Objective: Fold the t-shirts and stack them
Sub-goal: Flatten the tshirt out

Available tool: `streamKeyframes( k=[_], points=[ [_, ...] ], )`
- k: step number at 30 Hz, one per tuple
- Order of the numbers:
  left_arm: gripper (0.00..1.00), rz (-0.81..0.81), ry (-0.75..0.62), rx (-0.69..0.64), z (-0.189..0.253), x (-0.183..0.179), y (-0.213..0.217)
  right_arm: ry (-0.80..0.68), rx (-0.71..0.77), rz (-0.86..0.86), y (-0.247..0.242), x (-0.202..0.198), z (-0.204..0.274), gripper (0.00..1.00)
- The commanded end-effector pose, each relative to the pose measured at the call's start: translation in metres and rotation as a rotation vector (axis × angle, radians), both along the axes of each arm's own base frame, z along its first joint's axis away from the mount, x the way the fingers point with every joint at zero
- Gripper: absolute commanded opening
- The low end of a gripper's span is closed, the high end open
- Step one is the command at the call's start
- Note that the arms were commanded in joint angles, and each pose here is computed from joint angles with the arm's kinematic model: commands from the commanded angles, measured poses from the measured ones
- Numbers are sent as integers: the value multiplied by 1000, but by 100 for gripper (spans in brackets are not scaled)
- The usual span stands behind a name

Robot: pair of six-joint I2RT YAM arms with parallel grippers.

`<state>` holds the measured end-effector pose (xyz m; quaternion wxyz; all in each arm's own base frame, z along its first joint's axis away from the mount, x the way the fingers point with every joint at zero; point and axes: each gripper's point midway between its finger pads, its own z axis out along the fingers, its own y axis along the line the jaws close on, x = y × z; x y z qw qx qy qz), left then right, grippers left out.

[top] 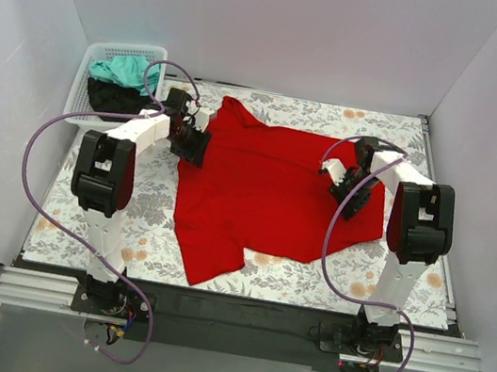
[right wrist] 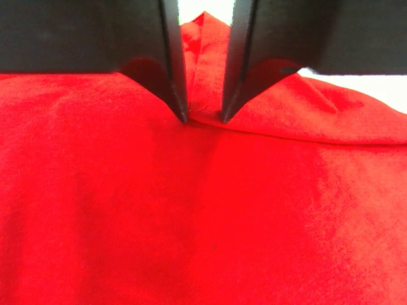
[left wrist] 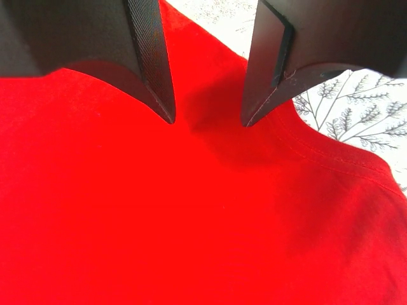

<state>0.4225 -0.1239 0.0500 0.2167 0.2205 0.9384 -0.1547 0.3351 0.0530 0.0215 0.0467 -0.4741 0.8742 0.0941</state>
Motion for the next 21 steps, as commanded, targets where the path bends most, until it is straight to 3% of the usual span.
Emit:
streamKeyframes(
  k=[1, 5, 13, 17, 21],
  points=[
    [44, 1, 0, 26, -9, 0, 6, -18, 9, 3, 2, -6, 14, 26],
    [43, 9, 2, 48, -13, -1, 10, -43, -7, 14, -3, -14, 27, 3],
    [41, 12, 27, 119, -26, -15, 24, -74, -119, 65, -35, -56, 49, 1],
    [41, -17, 21, 123, -20, -24, 26, 32, -198, 107, -61, -112, 28, 1],
    [40, -107, -15, 72, 2, -44, 18, 67, -271, 136, -86, -143, 19, 1]
  ],
)
